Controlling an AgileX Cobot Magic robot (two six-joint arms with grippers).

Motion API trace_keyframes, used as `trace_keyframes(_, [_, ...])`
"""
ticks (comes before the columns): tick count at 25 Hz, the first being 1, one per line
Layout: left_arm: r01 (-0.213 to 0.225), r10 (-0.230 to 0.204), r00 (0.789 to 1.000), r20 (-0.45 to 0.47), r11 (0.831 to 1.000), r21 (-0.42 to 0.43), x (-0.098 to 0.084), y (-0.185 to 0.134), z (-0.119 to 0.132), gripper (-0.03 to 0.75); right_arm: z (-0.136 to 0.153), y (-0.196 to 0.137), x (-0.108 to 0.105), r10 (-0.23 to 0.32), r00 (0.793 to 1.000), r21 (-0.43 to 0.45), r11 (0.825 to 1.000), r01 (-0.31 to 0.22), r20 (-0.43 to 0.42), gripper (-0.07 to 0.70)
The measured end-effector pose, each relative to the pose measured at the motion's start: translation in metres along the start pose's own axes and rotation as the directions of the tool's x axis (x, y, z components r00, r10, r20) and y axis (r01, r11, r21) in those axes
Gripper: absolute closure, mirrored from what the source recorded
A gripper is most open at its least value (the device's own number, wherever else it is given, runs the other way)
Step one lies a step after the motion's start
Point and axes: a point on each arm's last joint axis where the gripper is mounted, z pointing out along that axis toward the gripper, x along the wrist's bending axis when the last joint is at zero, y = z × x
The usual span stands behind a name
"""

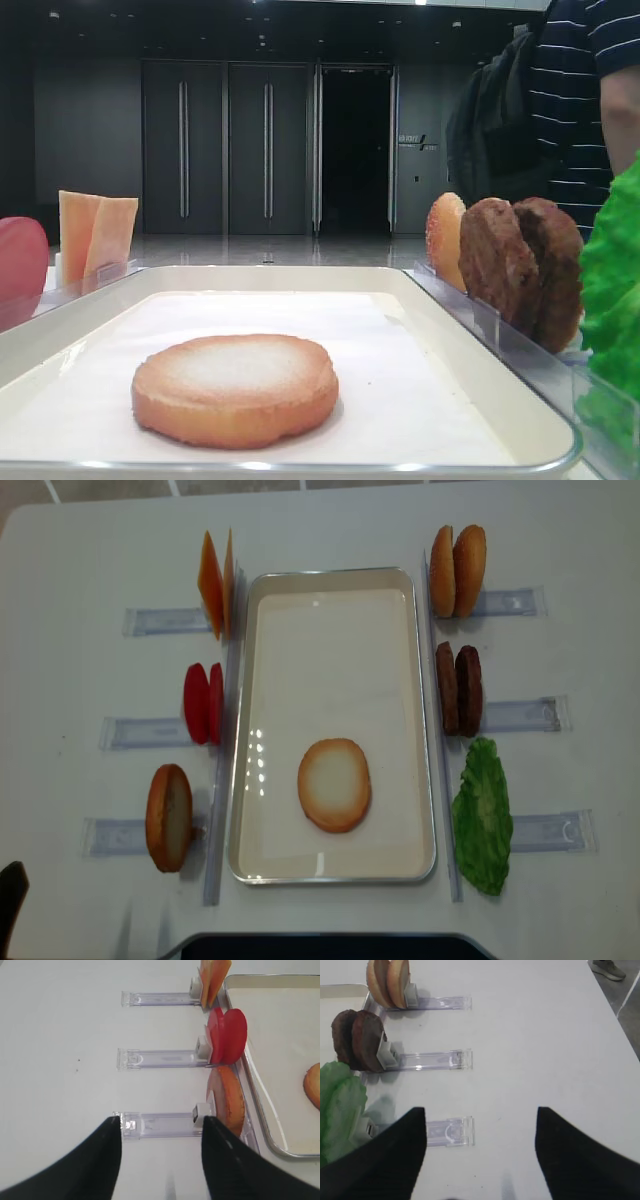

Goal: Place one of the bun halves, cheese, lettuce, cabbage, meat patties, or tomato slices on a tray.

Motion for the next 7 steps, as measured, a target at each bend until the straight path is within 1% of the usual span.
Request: trace_keyframes(7, [0.000,0.000,1.000,0.000,1.000,0.000,0.0000,0.0000,0.0000,0.317,0.0000,0.0000,0.0000,0.000,1.000,0.000,1.000,0.000,0.000,0.157])
